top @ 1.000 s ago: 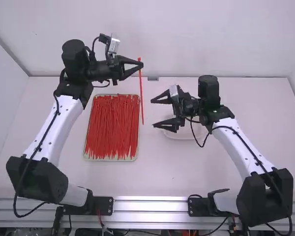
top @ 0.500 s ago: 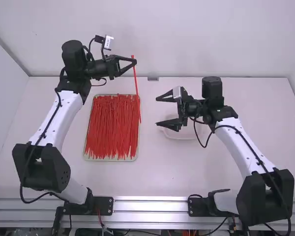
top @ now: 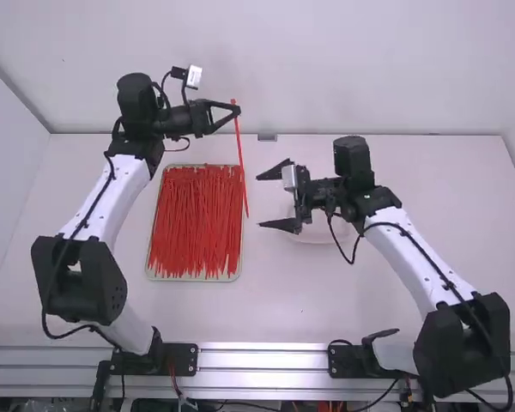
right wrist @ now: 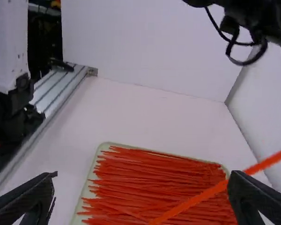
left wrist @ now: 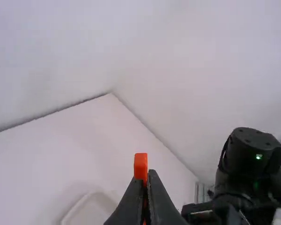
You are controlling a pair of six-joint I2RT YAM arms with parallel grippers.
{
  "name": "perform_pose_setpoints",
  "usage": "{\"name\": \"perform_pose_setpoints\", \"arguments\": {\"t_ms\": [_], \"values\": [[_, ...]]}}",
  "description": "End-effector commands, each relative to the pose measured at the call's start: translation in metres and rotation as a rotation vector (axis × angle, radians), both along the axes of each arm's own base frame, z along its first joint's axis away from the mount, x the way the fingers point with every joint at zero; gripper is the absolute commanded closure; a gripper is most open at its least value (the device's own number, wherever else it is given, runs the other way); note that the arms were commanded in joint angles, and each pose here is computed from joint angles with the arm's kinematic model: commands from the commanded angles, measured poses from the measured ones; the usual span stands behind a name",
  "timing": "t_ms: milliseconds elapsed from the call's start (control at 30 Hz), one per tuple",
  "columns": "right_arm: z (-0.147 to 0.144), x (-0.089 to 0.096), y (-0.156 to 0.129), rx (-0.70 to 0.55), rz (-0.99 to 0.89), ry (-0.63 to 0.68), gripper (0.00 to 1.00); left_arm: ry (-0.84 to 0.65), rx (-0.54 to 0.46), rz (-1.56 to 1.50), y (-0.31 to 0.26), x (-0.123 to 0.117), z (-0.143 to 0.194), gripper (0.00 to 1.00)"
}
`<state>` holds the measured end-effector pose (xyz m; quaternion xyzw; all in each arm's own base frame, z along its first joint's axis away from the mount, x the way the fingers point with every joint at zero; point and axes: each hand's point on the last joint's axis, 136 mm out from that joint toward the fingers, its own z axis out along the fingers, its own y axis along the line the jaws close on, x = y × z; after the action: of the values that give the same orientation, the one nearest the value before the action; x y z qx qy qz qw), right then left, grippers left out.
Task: Fasten the cable tie
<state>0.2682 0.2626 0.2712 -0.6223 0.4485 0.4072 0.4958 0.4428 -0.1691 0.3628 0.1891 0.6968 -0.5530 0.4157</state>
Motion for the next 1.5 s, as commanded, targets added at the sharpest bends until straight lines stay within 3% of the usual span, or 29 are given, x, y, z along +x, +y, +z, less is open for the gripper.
{"name": "perform_pose_setpoints", "arguments": {"t_ms": [0, 233, 600, 800, 1033, 1267, 1467], "values": [[0.001, 0.004, 0.006, -0.017, 0.001, -0.151, 0.02, 0.004, 0.004, 0.002, 0.000, 0.002, -0.001, 0.98], [0.000, 0.002, 0.009, -0.016, 0.028, -0.264, 0.02, 0.068, 0.007, 0.014, 0.004, 0.003, -0.010, 0.98], [0.001, 0.003, 0.008, -0.003, 0.066, -0.462, 0.02, 0.216, -0.034, -0.101, -0.005, -0.019, -0.017, 0.98], [0.000, 0.003, 0.008, 0.010, 0.114, -0.711, 0.02, 0.287, -0.068, -0.182, -0.010, -0.033, -0.013, 0.98], [0.001, 0.000, 0.010, 0.031, 0.164, -0.905, 0.02, 0.429, -0.110, -0.191, -0.010, -0.036, -0.012, 0.98], [0.013, -0.019, 0.010, 0.167, 0.262, -1.104, 0.02, 0.611, -0.154, -0.182, -0.010, -0.037, -0.015, 0.98], [0.027, -0.038, 0.007, 0.322, 0.332, -1.220, 0.02, 0.656, -0.168, -0.173, -0.010, -0.036, -0.015, 0.98]]}}
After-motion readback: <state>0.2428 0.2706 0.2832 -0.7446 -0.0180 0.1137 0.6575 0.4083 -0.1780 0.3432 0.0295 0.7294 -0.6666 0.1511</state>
